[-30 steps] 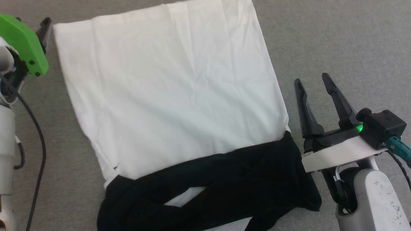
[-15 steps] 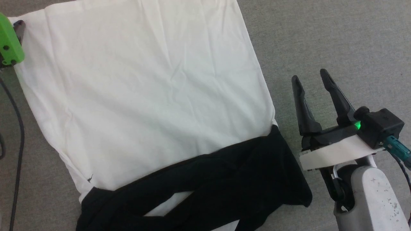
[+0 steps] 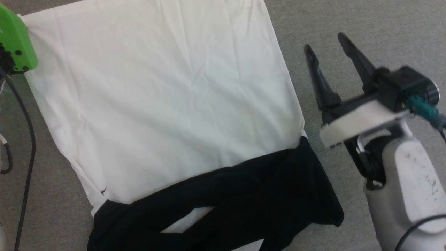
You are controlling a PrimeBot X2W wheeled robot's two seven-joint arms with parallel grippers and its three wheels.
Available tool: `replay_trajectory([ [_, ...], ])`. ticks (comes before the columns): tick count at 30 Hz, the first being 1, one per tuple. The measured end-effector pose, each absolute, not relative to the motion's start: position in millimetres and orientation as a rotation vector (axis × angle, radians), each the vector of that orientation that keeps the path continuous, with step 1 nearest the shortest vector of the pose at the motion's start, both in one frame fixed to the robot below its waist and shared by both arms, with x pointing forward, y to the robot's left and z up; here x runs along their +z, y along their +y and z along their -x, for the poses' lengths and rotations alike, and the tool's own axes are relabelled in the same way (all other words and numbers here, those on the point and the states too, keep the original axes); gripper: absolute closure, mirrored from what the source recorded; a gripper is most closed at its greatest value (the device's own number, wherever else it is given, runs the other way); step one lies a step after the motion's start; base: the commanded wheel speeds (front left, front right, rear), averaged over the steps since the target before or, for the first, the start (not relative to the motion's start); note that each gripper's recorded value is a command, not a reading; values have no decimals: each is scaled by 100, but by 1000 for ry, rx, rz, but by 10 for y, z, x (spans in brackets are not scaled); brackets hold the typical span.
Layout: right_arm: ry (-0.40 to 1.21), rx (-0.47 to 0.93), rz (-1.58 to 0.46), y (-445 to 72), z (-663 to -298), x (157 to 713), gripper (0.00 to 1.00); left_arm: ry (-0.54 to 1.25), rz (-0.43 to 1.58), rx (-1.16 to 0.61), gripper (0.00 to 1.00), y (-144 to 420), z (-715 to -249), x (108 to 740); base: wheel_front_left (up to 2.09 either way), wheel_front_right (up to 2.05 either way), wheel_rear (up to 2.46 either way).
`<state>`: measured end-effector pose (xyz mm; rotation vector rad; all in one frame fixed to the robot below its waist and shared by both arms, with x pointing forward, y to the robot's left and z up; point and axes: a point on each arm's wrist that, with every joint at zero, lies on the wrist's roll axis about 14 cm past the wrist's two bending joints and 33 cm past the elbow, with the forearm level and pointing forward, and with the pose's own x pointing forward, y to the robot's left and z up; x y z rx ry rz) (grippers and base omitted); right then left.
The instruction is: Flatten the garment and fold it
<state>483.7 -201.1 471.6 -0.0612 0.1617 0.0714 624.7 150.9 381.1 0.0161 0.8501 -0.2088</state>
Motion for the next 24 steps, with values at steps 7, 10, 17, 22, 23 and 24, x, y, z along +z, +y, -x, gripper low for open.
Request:
replay_trajectory([
  [7,339,115,53,-1977,-5544,4654,0,834,-26,-229,100,1495,-6231,3816,0,0,0],
  [10,409,145,10,-1870,-5800,4619,0,821,-31,-239,100,1490,-6239,3829,0,0,0],
  [17,559,172,74,-1743,-6236,4481,0,797,-44,-271,100,1445,-6284,3842,0,0,0],
  [22,668,161,125,-1740,-6404,4268,0,781,-60,-292,100,1432,-6318,3836,0,0,0],
  [23,690,161,126,-1726,-6432,4217,0,776,-62,-295,100,1434,-6329,3835,0,0,0],
  [24,715,160,121,-1714,-6451,4158,0,771,-62,-297,100,1436,-6339,3831,0,0,0],
])
